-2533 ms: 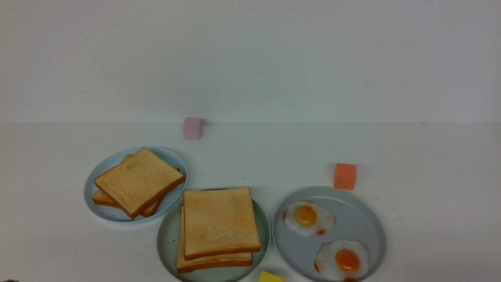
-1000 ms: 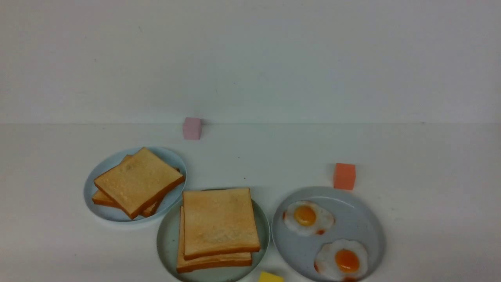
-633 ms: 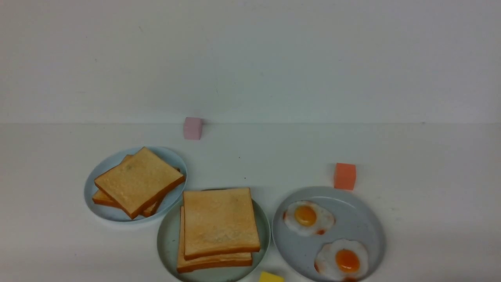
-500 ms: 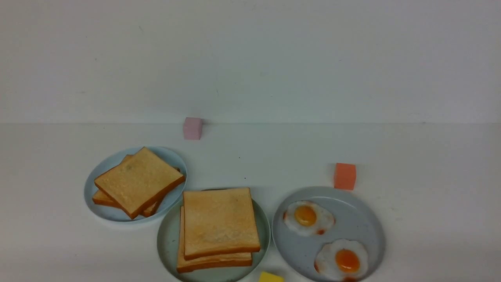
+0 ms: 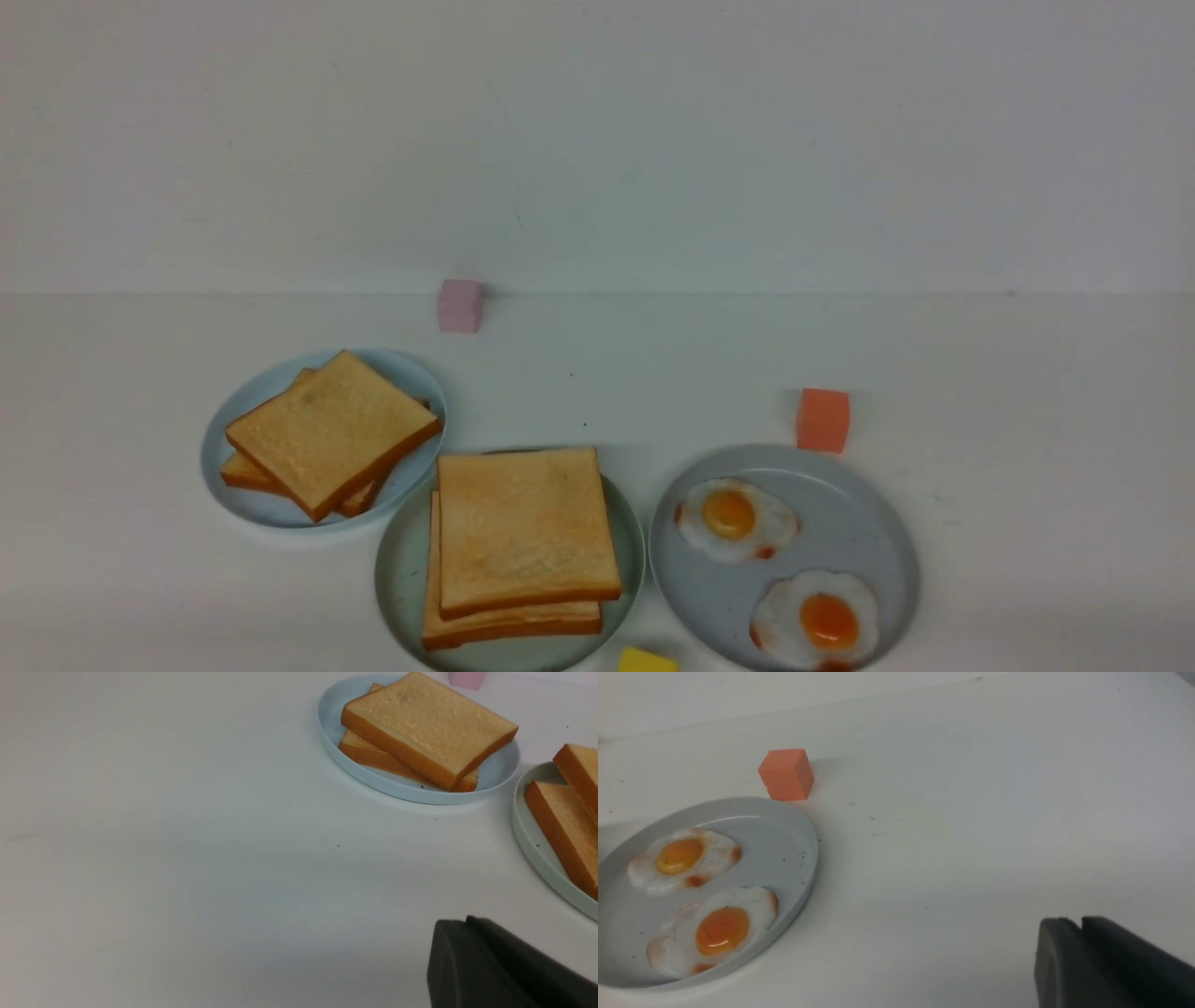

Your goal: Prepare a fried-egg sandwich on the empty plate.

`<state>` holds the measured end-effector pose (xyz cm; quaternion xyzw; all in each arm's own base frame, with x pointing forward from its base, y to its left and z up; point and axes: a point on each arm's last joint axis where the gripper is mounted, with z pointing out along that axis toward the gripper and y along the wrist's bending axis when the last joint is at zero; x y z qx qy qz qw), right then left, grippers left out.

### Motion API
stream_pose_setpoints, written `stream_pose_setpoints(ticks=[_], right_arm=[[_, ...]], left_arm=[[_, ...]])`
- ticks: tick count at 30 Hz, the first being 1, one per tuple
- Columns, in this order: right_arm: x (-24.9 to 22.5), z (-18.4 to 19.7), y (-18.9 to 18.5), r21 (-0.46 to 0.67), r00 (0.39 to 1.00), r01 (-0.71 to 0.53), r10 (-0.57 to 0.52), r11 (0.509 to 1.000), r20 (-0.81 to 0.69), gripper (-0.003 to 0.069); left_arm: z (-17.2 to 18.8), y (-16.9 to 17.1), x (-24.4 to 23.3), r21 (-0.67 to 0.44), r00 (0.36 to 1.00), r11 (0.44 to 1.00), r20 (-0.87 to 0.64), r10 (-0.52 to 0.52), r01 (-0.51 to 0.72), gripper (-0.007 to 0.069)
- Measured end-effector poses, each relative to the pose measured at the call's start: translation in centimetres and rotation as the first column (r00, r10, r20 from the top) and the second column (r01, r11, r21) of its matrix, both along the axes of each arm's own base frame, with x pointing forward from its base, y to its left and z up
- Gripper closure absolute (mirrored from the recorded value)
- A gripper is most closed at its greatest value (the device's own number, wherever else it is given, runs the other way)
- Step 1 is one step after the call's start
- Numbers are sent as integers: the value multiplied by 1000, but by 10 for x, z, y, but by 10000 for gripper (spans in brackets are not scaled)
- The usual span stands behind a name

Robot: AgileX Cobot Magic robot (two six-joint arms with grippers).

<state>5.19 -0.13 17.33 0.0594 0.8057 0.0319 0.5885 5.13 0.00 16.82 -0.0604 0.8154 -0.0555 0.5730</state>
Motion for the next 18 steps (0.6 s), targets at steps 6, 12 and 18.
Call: stream_pose_setpoints(ticks=[6, 12, 18], right_arm=[[0, 0, 0, 0, 1000, 0, 0, 1000, 0, 571], [0, 0, 0, 1, 1000, 0, 0, 1000, 0, 564], [0, 0, 0, 1, 1000, 0, 0, 1000, 0, 557]], left_arm=[[0, 0, 0, 0, 1000, 1000, -1, 0, 0, 596], [0, 0, 0, 0, 1000, 1000, -1, 0, 0, 589], [0, 0, 0, 0, 1000, 1000, -1, 0, 0, 586]])
